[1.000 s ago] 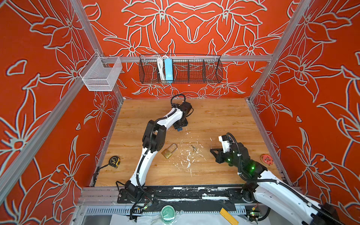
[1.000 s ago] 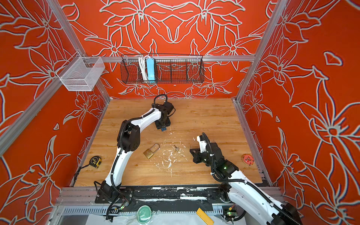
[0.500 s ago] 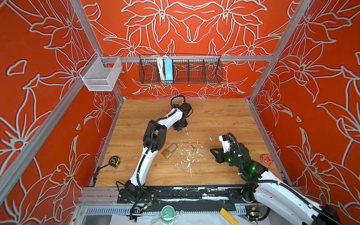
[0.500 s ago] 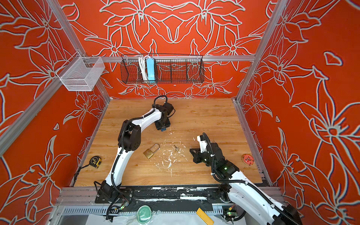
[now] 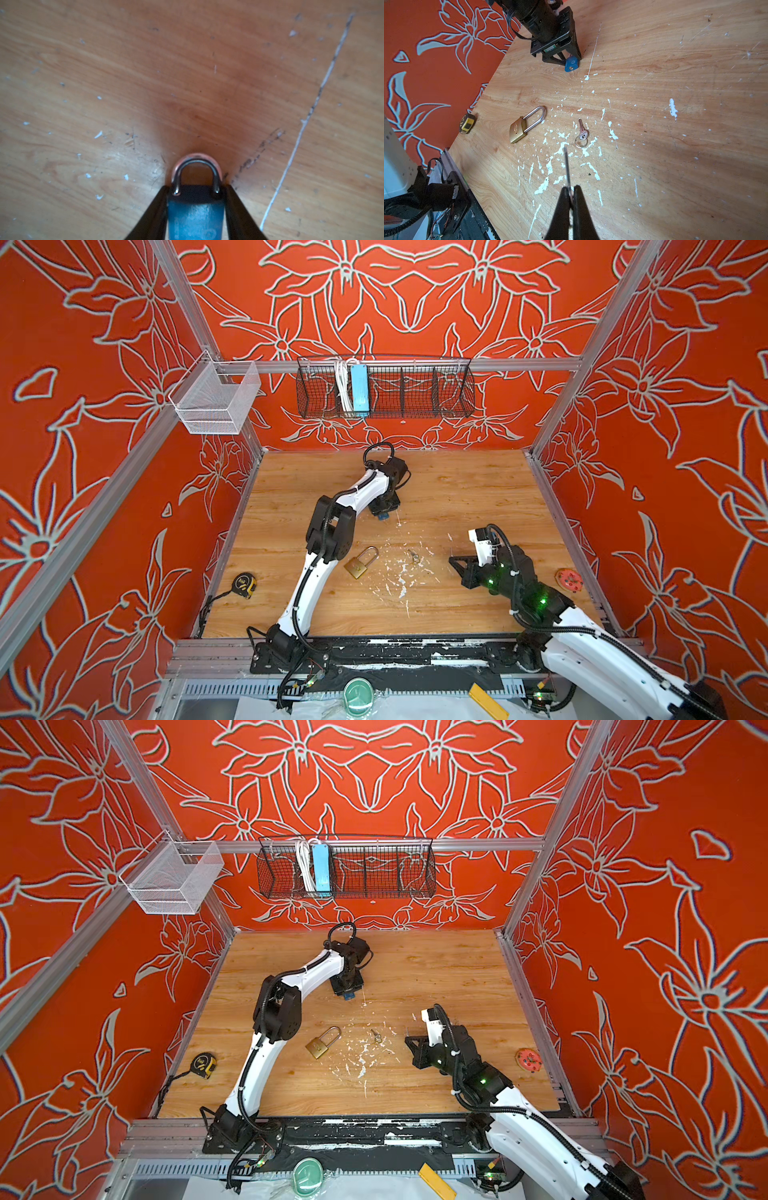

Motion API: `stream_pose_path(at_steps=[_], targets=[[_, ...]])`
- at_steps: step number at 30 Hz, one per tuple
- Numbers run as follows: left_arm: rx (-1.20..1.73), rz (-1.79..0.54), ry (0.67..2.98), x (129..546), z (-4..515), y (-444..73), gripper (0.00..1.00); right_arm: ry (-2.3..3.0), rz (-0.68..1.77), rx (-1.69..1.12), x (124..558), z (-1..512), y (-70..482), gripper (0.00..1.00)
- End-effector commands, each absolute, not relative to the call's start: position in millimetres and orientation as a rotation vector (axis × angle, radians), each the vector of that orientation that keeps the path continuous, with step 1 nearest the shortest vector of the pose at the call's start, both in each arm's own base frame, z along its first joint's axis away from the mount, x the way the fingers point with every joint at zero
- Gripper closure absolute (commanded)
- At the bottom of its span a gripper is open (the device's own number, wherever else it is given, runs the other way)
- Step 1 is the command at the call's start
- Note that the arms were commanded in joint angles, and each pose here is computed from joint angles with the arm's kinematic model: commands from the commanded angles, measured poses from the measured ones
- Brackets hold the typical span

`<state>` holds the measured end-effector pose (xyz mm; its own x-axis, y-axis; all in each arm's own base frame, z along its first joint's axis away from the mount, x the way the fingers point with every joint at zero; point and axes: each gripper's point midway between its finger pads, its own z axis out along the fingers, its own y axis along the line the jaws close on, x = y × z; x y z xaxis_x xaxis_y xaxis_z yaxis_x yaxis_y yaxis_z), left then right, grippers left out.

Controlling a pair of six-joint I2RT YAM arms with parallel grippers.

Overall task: Unlock with the key
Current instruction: 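Hold the blue padlock in the left gripper and the key in the right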

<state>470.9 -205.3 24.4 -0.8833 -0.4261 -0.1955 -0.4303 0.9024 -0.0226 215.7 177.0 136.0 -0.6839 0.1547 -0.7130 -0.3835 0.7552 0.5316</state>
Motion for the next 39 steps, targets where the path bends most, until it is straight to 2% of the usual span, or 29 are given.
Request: stream_pose_path(at_steps=[1, 6, 12, 16, 22, 31, 39], targets=[[-0.636, 0.130, 2.975, 453, -2, -197, 0.65, 2.175, 0.878, -0.163, 213, 131, 175, 1.00], [-0.540, 0.183, 3.047, 448, -2, -196, 0.76, 2.170, 0.883, -0.162, 213, 132, 176, 1.00], [-0.501, 0.197, 3.028, 445, 12, -192, 0.78, 2.170, 0.892, -0.156, 212, 132, 176, 1.00], [-0.464, 0.210, 3.029, 442, 21, -190, 0.75, 2.169, 0.893, -0.152, 212, 132, 176, 1.00], [-0.434, 0.254, 3.088, 432, 5, -187, 0.72, 2.169, 0.907, -0.148, 211, 131, 177, 1.00], [-0.413, 0.278, 3.142, 425, -11, -187, 0.57, 2.160, 0.892, -0.143, 209, 134, 172, 1.00], [-0.399, 0.301, 3.171, 420, -19, -185, 0.55, 2.160, 0.896, -0.139, 209, 133, 173, 1.00]])
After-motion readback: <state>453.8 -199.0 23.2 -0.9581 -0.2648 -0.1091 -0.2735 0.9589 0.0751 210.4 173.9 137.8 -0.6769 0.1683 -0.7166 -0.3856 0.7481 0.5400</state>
